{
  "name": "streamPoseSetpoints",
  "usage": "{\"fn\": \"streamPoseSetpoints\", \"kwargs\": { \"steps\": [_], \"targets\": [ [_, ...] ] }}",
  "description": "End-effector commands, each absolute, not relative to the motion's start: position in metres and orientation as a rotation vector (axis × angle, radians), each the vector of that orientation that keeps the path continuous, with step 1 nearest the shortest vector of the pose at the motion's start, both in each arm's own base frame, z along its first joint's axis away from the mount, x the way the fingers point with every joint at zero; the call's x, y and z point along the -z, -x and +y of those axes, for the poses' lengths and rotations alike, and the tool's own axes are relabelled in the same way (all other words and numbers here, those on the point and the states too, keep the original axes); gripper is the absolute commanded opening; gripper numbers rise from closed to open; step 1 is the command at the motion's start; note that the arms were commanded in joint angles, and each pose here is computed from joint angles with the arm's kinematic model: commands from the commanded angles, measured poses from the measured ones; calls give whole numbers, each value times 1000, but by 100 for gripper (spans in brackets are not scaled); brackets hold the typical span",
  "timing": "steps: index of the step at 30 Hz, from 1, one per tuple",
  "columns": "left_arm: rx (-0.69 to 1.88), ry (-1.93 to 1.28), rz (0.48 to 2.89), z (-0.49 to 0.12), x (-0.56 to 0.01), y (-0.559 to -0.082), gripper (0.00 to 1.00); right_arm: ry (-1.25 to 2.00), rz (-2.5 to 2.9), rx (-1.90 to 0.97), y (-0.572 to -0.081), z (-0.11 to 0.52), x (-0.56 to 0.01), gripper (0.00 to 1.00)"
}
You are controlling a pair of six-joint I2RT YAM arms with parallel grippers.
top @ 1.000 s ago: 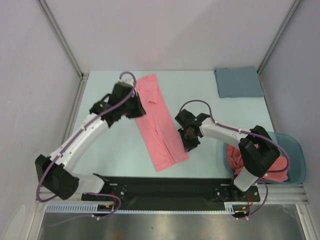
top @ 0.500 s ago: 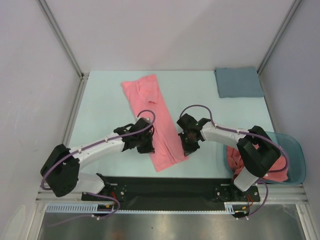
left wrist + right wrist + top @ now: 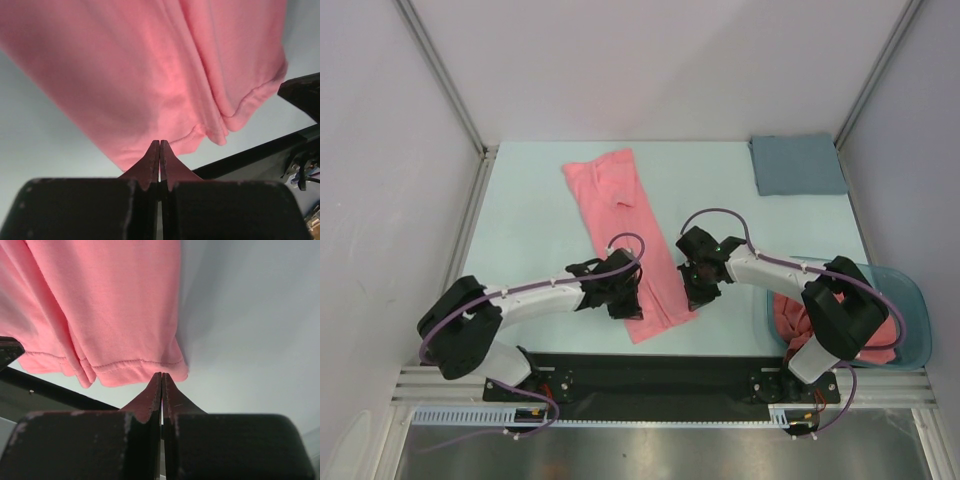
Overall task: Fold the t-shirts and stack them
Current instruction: Fold the tshirt
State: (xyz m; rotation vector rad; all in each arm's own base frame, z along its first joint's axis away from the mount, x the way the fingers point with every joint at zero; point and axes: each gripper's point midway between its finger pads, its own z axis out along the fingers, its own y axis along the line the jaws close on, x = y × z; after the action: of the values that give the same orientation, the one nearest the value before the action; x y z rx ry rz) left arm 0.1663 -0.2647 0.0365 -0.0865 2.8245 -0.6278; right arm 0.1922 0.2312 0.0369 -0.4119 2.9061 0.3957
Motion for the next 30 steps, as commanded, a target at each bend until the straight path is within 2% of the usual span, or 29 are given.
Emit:
{"fn": "streamPoseSetpoints", "kwargs": {
  "steps": [1, 11, 16, 30],
  "targets": [
    [674, 116, 2832, -271, -35, -157, 0, 427, 2868, -435, -200, 238, -43, 0],
    [619, 173, 2909, -263, -16, -138, 0, 453, 2899, -386, -198, 232, -21, 0],
    [477, 268, 2978, -237, 1, -121, 0, 447, 2922, -358, -189, 228, -13, 0],
    [301, 340, 3016, -182, 12, -88, 0, 471, 2962, -383, -146, 257, -12, 0]
  ]
}}
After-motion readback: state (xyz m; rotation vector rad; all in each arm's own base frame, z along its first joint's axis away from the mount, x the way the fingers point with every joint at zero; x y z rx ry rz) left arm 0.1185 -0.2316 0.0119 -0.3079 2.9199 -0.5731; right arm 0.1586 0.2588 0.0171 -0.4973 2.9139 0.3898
